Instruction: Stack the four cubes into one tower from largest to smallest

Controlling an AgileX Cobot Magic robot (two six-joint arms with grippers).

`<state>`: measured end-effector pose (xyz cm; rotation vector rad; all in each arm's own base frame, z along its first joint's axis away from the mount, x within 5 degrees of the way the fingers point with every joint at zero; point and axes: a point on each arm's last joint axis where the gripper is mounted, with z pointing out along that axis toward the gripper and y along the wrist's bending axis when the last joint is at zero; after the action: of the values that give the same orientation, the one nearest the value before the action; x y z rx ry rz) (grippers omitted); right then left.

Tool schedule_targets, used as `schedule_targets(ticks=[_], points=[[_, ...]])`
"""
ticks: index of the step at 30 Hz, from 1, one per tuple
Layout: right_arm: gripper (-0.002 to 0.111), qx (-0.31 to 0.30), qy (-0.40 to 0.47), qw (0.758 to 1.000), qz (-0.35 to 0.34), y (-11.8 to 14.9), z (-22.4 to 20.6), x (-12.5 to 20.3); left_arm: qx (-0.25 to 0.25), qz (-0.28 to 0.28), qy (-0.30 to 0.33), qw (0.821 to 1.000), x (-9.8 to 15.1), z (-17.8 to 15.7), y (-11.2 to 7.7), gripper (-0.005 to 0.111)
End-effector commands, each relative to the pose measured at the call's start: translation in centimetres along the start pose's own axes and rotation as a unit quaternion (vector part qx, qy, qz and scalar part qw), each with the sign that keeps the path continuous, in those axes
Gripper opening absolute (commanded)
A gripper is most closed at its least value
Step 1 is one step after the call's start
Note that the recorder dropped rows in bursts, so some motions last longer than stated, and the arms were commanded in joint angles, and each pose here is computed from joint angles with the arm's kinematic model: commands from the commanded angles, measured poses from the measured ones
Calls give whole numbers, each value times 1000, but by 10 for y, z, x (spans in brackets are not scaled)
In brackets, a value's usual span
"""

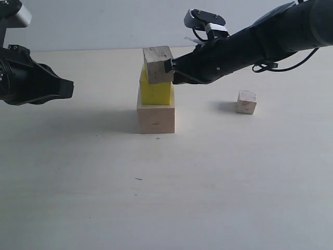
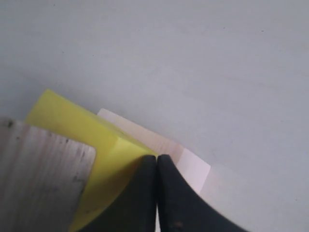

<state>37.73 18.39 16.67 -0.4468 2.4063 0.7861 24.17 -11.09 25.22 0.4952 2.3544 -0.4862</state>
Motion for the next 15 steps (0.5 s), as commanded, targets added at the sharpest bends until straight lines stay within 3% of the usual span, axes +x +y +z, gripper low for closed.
schedule_targets(ticks=[1,10,15], points=[[0,-7,-3,1000,-4,1,-2,-3,-3,-2,-7,1000,-3,0,2,0],[0,-6,-14,1000,6,6,-13,-9,-2,-2,-5,1000,-2,0,1,0],[0,47,-20,999,5,8,-34,-18,-2,-2,-5,1000,-2,0,1,0]])
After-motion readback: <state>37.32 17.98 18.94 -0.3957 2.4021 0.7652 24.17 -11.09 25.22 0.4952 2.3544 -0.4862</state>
